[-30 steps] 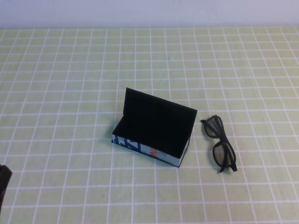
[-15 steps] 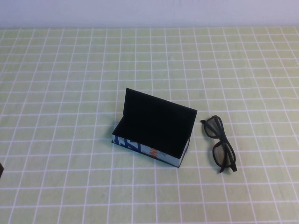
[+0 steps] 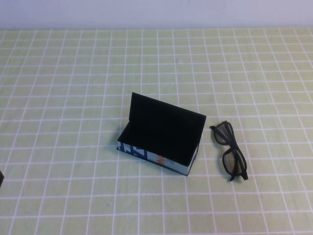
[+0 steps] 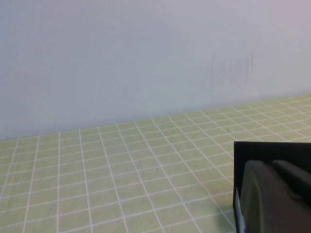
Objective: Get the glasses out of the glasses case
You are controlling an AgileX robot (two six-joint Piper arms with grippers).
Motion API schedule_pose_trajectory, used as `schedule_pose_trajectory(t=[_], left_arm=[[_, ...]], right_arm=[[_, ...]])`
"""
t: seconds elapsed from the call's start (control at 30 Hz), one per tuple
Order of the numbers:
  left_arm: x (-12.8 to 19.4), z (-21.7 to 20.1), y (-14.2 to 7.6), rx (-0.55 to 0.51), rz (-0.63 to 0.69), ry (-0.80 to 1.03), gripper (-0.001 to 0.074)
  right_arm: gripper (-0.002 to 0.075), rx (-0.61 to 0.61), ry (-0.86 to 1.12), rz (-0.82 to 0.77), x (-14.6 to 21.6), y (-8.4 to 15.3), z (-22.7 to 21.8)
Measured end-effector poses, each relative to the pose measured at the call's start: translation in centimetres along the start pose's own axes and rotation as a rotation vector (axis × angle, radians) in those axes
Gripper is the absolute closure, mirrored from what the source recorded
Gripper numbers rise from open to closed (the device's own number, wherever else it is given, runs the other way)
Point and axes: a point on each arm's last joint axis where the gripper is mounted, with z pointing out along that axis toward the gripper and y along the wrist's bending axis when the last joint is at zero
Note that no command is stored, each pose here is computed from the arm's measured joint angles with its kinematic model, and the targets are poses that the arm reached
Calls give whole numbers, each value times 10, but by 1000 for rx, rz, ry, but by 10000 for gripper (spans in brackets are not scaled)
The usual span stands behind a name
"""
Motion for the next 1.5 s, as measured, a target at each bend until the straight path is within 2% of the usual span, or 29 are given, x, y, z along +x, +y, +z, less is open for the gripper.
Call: schedule_pose_trajectory(t=[0.13, 0.27, 0.4, 0.6, 0.93, 1.5], left_arm=[[0, 0, 0, 0, 0, 0, 739], [0, 0, 0, 0, 0, 0, 739], [0, 0, 0, 0, 0, 0, 739], [0, 0, 0, 0, 2, 3, 739], [0, 0, 0, 3, 2, 3, 739], [0, 0, 0, 3, 0, 3, 739]], right_arm=[[742, 8, -13, -27, 0, -1, -1], [742, 112, -82, -156, 7, -10, -9], [742, 185, -148, -194, 29, -20, -21], [743, 231, -106, -180, 55, -31, -18], [743, 248, -122, -166, 56, -34, -18], [743, 301, 11, -110, 81, -44, -16]])
